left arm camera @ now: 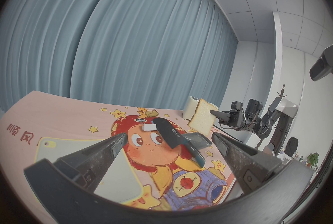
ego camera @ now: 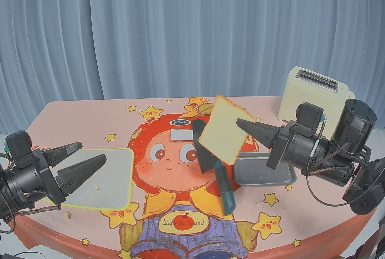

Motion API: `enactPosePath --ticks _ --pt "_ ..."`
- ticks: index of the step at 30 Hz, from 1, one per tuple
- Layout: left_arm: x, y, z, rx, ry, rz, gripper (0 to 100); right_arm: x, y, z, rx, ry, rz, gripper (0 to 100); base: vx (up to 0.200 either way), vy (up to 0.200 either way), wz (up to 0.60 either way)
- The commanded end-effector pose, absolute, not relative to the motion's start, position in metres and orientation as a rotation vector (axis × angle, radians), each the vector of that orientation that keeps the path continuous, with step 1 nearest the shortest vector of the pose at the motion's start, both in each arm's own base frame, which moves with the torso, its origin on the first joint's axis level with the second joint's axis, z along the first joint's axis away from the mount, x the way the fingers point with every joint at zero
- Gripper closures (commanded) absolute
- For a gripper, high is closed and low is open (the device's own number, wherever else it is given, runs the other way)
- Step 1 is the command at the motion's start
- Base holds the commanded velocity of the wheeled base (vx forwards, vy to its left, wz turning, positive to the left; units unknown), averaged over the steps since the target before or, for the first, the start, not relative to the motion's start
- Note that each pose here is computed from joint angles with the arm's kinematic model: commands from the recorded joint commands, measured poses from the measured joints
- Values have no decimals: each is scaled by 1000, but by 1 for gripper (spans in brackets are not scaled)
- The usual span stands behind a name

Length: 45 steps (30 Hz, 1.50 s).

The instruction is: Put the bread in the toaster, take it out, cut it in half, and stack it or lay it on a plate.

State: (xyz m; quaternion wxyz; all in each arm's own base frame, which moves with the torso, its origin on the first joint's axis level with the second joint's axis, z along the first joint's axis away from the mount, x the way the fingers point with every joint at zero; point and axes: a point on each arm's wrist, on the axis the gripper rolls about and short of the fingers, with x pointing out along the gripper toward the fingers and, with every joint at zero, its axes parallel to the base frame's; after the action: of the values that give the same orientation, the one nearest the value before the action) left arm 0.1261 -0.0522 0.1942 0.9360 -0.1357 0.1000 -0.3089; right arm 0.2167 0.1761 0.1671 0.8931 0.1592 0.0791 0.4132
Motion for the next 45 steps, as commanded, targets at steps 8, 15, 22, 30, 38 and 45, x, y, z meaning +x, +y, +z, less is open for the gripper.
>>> enactPosePath --ticks 8,15,22,30,38,45 --pt "125 -52 196 -279 195 -630 0 213 180 165 330 178 875 100 0 200 0" --pt "124 -51 196 -278 190 -631 0 213 187 155 322 216 885 100 0 200 0" --pt "123 -51 197 -278 186 -632 0 212 189 151 319 236 890 100 0 200 0" --pt "121 -50 198 -281 171 -631 0 203 199 149 349 267 931 100 0 75 0" --pt "120 -50 198 -280 168 -630 0 196 215 135 403 359 967 100 0 0 0" --pt "116 -48 201 -279 143 -635 0 211 231 116 567 307 950 100 0 0 0"
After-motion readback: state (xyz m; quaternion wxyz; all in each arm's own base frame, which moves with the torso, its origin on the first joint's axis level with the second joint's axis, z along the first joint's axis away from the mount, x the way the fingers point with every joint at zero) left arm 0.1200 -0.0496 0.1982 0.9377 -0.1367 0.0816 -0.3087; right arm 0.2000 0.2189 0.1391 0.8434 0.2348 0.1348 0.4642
